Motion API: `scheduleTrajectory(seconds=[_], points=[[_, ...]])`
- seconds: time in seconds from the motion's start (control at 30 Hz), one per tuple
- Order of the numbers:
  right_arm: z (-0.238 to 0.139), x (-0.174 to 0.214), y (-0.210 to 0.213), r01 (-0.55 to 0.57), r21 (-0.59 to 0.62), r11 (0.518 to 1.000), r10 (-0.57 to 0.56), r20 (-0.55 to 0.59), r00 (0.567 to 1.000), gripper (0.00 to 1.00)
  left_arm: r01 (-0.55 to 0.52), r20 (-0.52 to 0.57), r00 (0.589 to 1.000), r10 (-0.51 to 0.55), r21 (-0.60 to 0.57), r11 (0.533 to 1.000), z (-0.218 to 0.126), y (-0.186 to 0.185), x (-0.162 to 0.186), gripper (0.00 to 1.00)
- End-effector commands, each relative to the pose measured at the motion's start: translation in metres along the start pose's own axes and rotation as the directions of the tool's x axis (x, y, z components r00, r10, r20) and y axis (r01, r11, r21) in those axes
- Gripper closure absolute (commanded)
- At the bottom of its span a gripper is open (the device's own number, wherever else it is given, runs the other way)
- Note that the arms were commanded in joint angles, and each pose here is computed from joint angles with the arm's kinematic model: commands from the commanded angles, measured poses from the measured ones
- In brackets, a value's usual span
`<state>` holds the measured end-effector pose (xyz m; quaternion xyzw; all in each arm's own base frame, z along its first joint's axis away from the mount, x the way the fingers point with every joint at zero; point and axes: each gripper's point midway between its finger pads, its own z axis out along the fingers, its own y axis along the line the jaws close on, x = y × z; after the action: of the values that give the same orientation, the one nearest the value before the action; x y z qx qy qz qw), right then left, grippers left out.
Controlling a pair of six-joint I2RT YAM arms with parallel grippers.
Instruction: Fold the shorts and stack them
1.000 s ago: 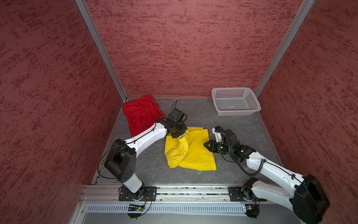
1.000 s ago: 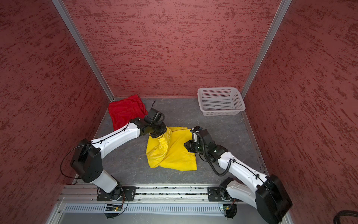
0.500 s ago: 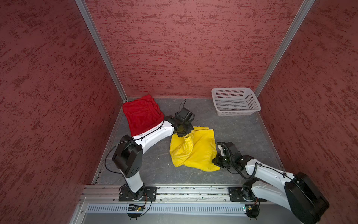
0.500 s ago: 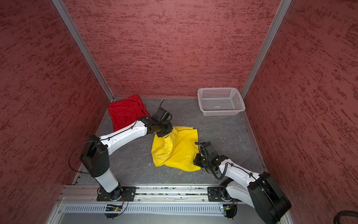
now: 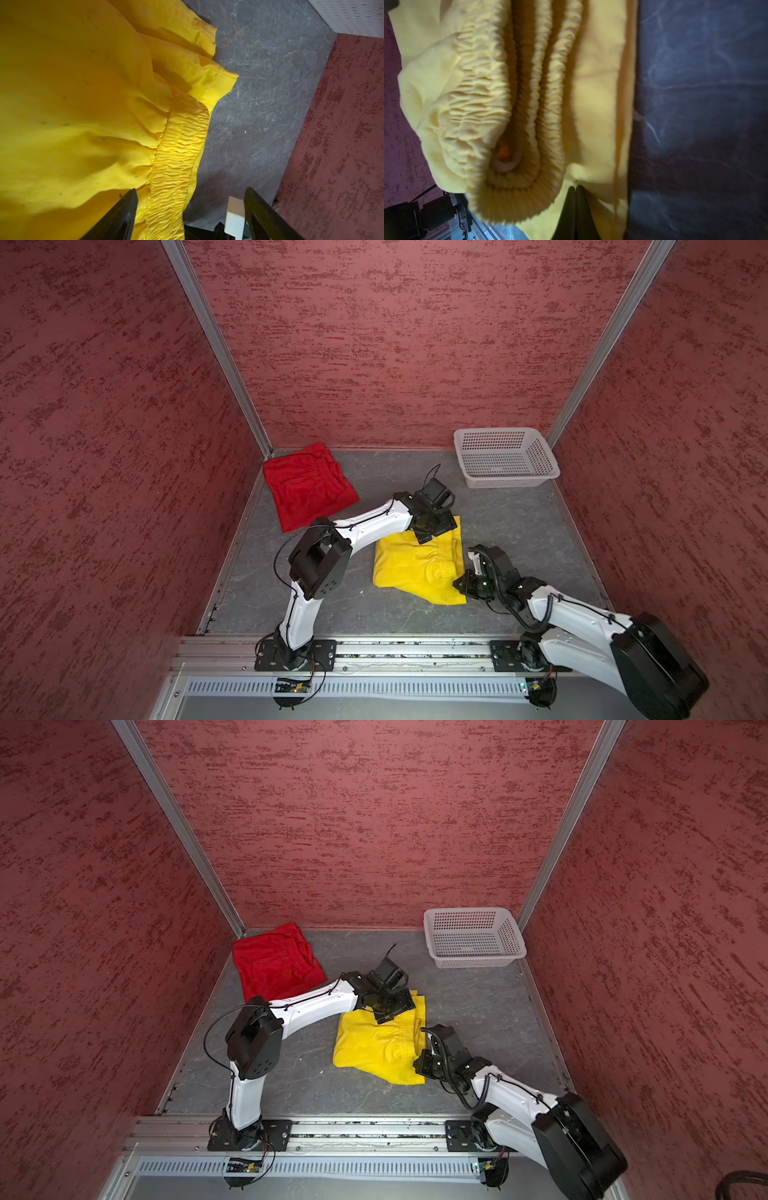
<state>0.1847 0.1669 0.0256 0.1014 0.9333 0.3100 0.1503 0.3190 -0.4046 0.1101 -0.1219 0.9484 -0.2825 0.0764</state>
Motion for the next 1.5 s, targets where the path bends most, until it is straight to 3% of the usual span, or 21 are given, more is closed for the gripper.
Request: scheduleTrajectory(seconds=[0.0, 0.1, 0.23, 0.4, 0.5, 0.57, 0.67, 0.77, 0.97, 1.03, 1.13, 1.2, 1.33, 1.47], points=[[-0.031, -0.002, -0.032, -0.052, 0.196, 0.979, 0.044, 0.042, 0.998, 0.94, 0.004, 0.001, 1.0, -0.004, 0.125, 0.992, -0.013, -0.028, -0.008, 0.19], [-0.058, -0.015, -0.027, -0.075, 0.201, 0.977, 0.052, 0.119, 0.992, 0.87, 0.026, 0.034, 0.999, -0.032, 0.169, 0.985, -0.037, -0.024, -0.025, 0.18], [-0.063, -0.038, 0.009, -0.047, 0.084, 0.995, 0.034, 0.147, 0.989, 0.75, 0.024, 0.142, 0.988, -0.055, 0.208, 0.978, -0.088, -0.007, -0.051, 0.2], [-0.039, -0.069, 0.052, 0.023, -0.011, 1.0, -0.022, 0.096, 0.995, 0.55, 0.048, 0.302, 0.95, -0.076, 0.099, 0.994, -0.144, 0.062, -0.07, 0.31], [-0.024, -0.082, 0.063, 0.033, -0.017, 0.999, -0.031, 0.067, 0.997, 0.41, 0.12, 0.322, 0.94, -0.117, 0.011, 0.993, -0.15, 0.118, -0.065, 0.42], [-0.015, -0.088, 0.06, 0.016, -0.004, 1.0, -0.016, 0.053, 0.998, 0.36, 0.167, 0.307, 0.94, -0.148, -0.038, 0.985, -0.145, 0.15, -0.057, 0.41], [-0.001, -0.089, 0.053, -0.023, -0.002, 1.0, 0.023, 0.03, 0.999, 0.34, 0.218, 0.272, 0.944, -0.188, -0.087, 0.972, -0.131, 0.186, -0.045, 0.23], [0.011, -0.088, 0.054, -0.057, -0.056, 0.997, 0.058, 0.003, 0.998, 0.4, 0.24, 0.256, 0.944, -0.209, -0.094, 0.966, -0.119, 0.205, -0.041, 0.18], [0.028, -0.084, 0.056, -0.109, -0.125, 0.986, 0.104, -0.039, 0.994, 0.54, 0.179, 0.239, 0.955, -0.175, 0.007, 0.984, -0.095, 0.2, -0.048, 0.15], [0.03, -0.084, 0.055, -0.115, -0.125, 0.985, 0.111, -0.042, 0.993, 0.65, 0.162, 0.226, 0.959, -0.168, 0.046, 0.986, -0.084, 0.199, -0.047, 0.14], [0.029, -0.084, 0.053, -0.122, -0.121, 0.985, 0.117, -0.045, 0.992, 0.93, 0.146, 0.22, 0.961, -0.168, 0.111, 0.983, -0.072, 0.197, -0.045, 0.12], [0.029, -0.083, 0.051, -0.126, -0.114, 0.985, 0.12, -0.053, 0.991, 1.0, 0.147, 0.217, 0.961, -0.171, 0.123, 0.981, -0.066, 0.199, -0.045, 0.12], [0.019, -0.088, 0.054, -0.098, -0.094, 0.991, 0.095, -0.041, 0.995, 1.0, 0.167, 0.183, 0.966, -0.185, 0.106, 0.98, -0.051, 0.208, -0.04, 0.16], [-0.005, -0.101, 0.064, -0.052, -0.068, 0.996, 0.053, 0.007, 0.999, 1.0, 0.204, 0.146, 0.968, -0.204, 0.017, 0.979, -0.037, 0.228, -0.033, 0.23]])
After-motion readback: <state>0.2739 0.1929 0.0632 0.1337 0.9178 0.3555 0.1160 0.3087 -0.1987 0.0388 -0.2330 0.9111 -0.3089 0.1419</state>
